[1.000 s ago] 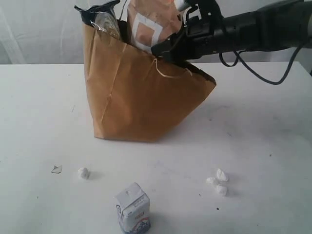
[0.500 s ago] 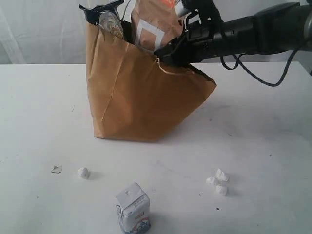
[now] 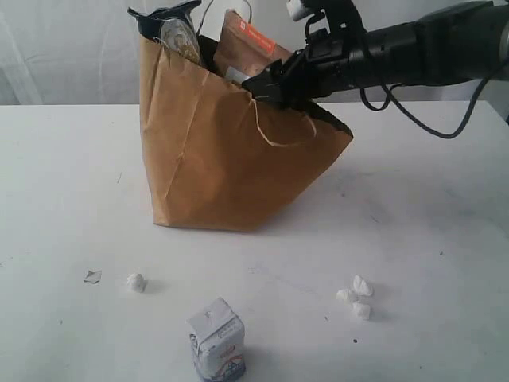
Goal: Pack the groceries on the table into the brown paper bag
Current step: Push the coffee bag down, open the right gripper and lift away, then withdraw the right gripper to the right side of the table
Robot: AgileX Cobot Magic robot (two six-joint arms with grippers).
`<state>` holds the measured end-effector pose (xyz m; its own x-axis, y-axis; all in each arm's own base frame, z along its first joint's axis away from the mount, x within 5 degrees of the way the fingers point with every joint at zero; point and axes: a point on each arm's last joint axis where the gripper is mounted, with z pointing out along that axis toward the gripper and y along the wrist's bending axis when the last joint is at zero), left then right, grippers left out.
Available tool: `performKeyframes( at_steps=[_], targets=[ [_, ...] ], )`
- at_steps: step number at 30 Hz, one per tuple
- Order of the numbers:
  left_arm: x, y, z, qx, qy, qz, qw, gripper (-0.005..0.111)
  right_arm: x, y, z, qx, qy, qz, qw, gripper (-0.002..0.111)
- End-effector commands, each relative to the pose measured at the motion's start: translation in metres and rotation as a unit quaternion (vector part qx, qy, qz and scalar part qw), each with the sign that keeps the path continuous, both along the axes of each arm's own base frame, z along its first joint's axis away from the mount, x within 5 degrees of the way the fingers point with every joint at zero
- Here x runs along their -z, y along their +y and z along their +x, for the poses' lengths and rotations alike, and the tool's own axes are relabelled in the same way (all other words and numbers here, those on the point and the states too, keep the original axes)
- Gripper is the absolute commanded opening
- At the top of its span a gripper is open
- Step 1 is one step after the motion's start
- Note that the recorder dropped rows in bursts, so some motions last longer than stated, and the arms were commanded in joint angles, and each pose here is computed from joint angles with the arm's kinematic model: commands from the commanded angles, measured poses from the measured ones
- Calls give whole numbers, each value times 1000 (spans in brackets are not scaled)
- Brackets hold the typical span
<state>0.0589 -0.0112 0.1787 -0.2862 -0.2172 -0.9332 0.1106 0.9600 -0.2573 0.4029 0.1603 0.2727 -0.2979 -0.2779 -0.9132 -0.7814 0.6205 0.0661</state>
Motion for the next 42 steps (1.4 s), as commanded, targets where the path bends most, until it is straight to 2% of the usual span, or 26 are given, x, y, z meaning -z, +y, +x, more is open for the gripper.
performKeyframes(
  at_steps=[1, 7, 13, 16, 19, 26, 28, 35, 42],
  targets=[
    [1, 0, 0, -2, 0, -1, 1000, 0, -24, -2, -7, 1, -27, 11, 1000, 81],
    [1, 0, 0, -2, 0, -1, 1000, 0, -59, -9, -20, 24, -77, 10, 997, 81],
    [1, 0, 0, -2, 0, -1, 1000, 0, -88, -22, -27, 79, -131, -6, 988, 81],
    [1, 0, 0, -2, 0, -1, 1000, 0, -99, -27, -30, 113, -133, 8, 985, 76],
    [1, 0, 0, -2, 0, -1, 1000, 0, -104, -33, -31, 149, -134, 9, 980, 62],
    [1, 0, 0, -2, 0, -1, 1000, 0, -100, -39, -32, 163, -134, -39, 977, 12],
    [1, 0, 0, -2, 0, -1, 1000, 0, -100, -40, -32, 166, -132, -49, 976, 1],
    [1, 0, 0, -2, 0, -1, 1000, 0, -99, -58, -32, 191, -111, -73, 973, 0],
    [1, 0, 0, -2, 0, -1, 1000, 0, -85, -111, -28, 228, -44, -143, 962, 0]
  ],
)
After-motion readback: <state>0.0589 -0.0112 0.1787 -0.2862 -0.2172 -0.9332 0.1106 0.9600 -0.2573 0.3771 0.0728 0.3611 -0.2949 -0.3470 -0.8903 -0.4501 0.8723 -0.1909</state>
